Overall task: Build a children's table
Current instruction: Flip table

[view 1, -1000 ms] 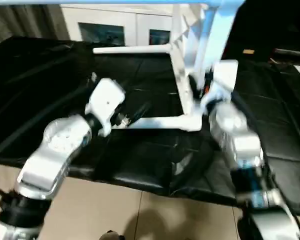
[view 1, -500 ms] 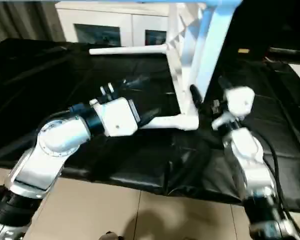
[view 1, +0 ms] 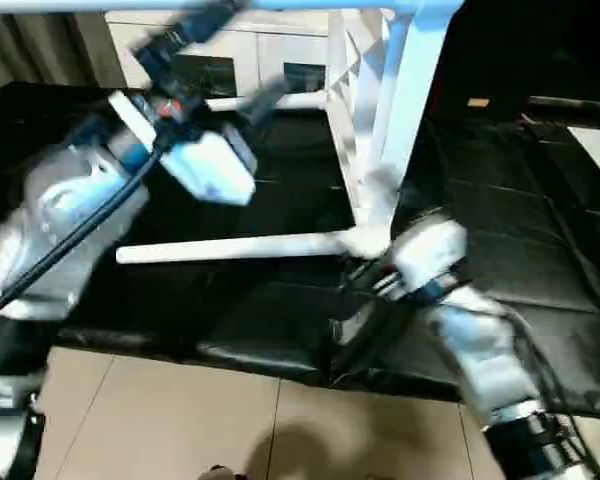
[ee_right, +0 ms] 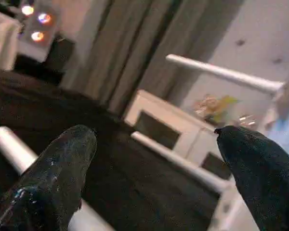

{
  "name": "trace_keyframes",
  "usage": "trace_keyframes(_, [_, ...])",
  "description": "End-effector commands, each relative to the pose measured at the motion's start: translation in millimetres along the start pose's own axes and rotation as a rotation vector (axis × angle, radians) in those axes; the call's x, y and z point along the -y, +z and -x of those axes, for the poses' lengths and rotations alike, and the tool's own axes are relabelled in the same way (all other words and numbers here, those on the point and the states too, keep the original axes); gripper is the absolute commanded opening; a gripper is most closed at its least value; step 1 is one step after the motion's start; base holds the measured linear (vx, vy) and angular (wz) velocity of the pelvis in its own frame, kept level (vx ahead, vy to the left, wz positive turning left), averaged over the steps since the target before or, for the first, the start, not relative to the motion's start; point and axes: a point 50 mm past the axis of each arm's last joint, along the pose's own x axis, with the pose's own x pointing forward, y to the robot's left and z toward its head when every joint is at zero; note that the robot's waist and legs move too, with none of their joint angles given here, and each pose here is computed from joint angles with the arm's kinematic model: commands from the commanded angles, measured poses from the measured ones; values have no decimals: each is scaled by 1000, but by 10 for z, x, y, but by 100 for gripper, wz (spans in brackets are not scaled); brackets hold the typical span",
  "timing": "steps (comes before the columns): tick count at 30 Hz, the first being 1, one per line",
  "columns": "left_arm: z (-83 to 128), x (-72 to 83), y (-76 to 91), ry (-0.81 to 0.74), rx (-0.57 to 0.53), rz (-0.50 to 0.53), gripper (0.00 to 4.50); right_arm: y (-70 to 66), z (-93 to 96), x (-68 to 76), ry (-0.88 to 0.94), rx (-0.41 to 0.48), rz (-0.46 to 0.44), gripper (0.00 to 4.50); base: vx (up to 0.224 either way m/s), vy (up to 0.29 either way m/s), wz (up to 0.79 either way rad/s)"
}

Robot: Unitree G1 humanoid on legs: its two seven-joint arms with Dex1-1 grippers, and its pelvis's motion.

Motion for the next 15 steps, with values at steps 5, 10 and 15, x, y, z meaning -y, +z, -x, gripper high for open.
trace_keyframes(5, [-54,-135,-347,-21,-135,-155,388,29,-98,-134,68,8,9,447,0,0,0])
trace_keyframes(10, [-76,-156,-489,-35,-193,-197,388,112,-164,-151,80,42,-14,447,0,0,0])
trace_keyframes(15, [-99,-225,-630,-21,-261,-225,388,218,-212,-185,99,98,-42,447,0,0,0])
